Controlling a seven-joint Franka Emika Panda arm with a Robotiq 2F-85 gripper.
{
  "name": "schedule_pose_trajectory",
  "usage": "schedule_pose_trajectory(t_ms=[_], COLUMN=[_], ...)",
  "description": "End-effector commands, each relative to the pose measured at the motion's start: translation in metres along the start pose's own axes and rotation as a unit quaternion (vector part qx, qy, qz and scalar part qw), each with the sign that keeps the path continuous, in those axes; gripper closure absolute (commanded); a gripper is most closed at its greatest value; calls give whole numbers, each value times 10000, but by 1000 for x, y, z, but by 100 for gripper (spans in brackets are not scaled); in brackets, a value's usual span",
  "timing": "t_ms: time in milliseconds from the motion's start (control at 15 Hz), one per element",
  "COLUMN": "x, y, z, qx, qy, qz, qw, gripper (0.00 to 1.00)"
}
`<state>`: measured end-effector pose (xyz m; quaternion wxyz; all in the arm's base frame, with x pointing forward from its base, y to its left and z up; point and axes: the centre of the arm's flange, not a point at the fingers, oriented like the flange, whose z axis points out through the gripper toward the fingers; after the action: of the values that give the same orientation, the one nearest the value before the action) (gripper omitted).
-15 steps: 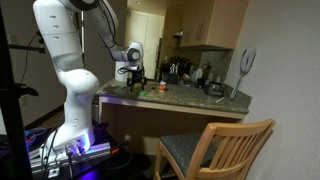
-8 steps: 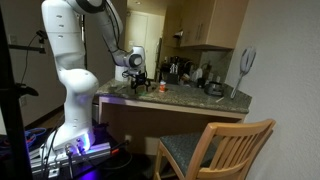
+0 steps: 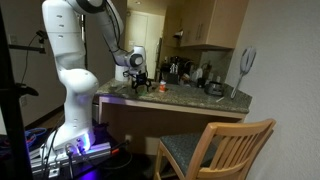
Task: Place the green object on the purple jar
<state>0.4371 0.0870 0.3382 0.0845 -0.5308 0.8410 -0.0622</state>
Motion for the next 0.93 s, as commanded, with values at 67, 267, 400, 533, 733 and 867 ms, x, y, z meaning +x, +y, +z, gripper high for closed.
schedule_pose_trajectory(t_ms=[67,267,400,533,733,867], x=[13,16,15,17,20,17], y=[4,10,15,17,17,12], z=[17,24,24,25,25,7], qx=[-464,-535,-601,-638,-632,-537], qy=[227,198,180,165,185,118], qz=[98,86,64,59,81,28], qw=[9986,9983,9980,9978,9978,9985], gripper=[0,28,40,47,47,47])
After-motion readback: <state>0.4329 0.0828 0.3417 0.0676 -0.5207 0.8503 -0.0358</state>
